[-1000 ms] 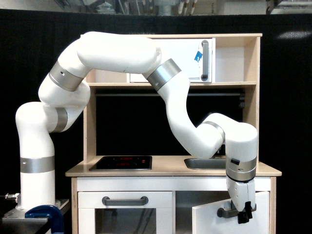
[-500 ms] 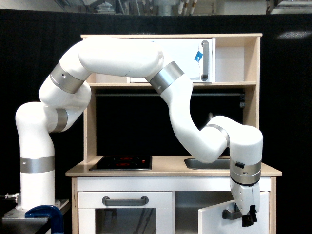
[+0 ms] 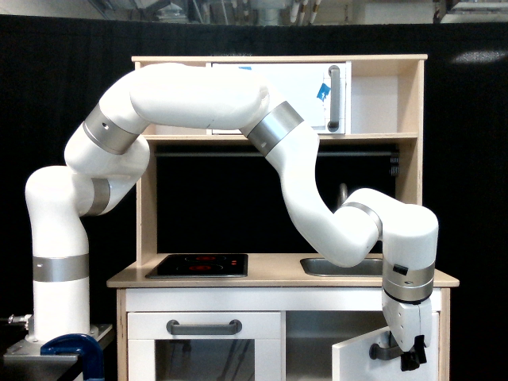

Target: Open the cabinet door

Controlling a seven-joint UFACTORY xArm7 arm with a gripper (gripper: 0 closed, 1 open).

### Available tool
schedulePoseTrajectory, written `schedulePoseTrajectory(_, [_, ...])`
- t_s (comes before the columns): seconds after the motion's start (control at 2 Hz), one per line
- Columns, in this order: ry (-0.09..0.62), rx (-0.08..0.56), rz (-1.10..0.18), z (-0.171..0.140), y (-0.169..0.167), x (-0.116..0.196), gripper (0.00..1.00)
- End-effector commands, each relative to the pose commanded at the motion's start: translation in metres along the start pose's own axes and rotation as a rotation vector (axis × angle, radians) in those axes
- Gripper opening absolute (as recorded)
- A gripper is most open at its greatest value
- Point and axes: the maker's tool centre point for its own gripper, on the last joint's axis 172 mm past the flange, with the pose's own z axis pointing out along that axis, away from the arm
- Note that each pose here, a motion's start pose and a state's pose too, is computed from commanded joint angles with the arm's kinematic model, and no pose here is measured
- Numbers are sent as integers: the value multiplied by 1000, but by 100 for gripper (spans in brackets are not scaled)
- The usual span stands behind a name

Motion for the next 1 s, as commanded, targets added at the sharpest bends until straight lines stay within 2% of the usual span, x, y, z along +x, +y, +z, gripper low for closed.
schedulePoseTrajectory(1.0, [0,0,0,-4,-3,-1,100])
